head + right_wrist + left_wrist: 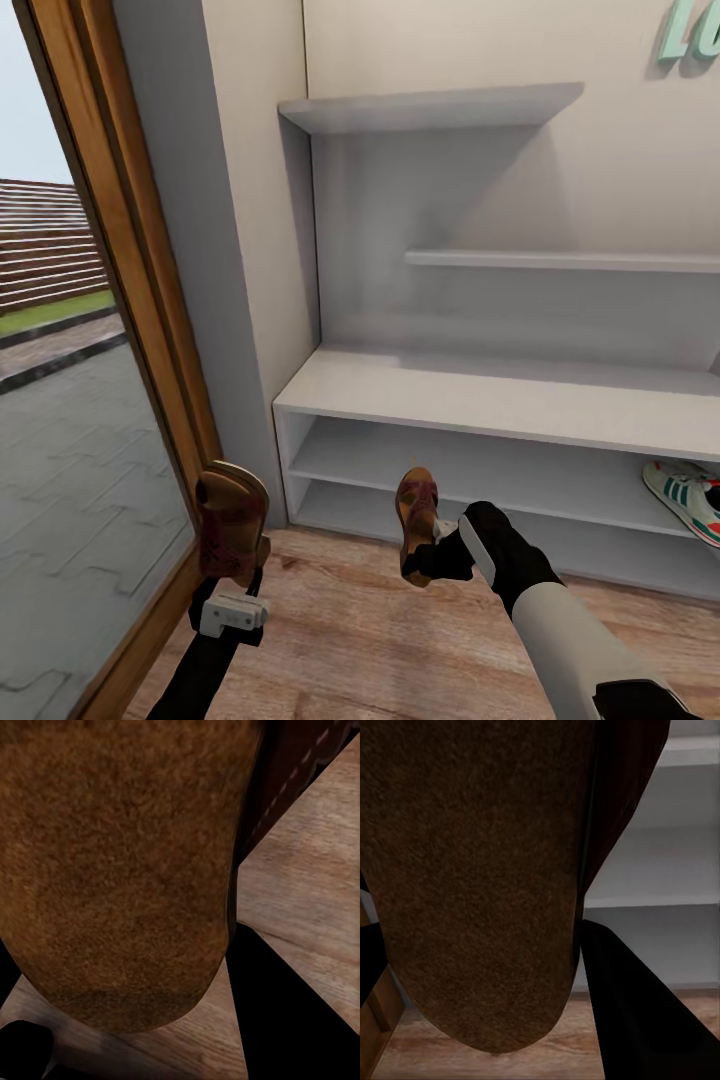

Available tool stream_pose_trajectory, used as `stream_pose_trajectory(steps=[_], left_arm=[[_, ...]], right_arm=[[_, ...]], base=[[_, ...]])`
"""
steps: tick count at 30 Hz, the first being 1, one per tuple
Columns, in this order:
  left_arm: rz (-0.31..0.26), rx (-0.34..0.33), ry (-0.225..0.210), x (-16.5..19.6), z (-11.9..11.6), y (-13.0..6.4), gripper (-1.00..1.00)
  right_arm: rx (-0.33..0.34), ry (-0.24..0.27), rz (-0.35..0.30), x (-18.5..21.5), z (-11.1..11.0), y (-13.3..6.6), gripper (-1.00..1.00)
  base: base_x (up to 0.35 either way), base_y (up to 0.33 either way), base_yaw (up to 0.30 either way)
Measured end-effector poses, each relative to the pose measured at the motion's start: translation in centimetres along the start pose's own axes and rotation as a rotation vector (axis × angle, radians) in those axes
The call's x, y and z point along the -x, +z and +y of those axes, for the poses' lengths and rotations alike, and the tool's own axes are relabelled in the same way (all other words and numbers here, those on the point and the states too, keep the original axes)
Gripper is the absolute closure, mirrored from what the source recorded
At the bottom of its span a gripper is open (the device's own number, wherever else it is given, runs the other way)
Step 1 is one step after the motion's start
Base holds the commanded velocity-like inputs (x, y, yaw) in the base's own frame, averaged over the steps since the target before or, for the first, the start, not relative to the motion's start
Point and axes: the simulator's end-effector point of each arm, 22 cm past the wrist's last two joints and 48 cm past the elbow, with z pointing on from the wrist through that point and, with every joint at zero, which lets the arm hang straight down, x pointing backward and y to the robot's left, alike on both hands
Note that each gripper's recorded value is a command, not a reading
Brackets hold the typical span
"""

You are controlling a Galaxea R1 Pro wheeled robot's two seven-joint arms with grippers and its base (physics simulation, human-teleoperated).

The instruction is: Pick up the two gym shoes and the two sandals from the corridor floor and place them onto the hallstand (shoe rack) in the corridor, making sure they are on the rack and not on the floor. Arrange them so the two gym shoes are next to each other and the two sandals are next to each other.

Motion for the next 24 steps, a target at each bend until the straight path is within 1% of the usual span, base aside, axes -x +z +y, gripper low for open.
stream_pose_trajectory(steps=[6, 13, 15, 24], left_arm=[[0.000, -0.002, 0.000, 0.00, -0.07, 0.00, 1.00], [0.000, -0.002, 0.000, 0.00, -0.09, 0.00, 1.00], [0.000, -0.002, 0.000, 0.00, -0.08, 0.00, 1.00], [0.000, -0.003, 0.000, 0.01, -0.12, 0.00, 1.00]], right_arm=[[0.000, 0.000, 0.002, -0.06, -0.02, 0.04, 1.00], [0.000, 0.000, 0.002, -0.07, -0.02, 0.04, 1.00], [0.000, 0.000, 0.002, -0.06, -0.02, 0.03, 1.00], [0.000, 0.001, 0.002, -0.09, -0.02, 0.05, 1.00]], base=[[0.020, 0.004, 0.000], [0.236, 0.073, 0.000], [0.128, 0.036, 0.000], [0.025, 0.007, 0.000]])
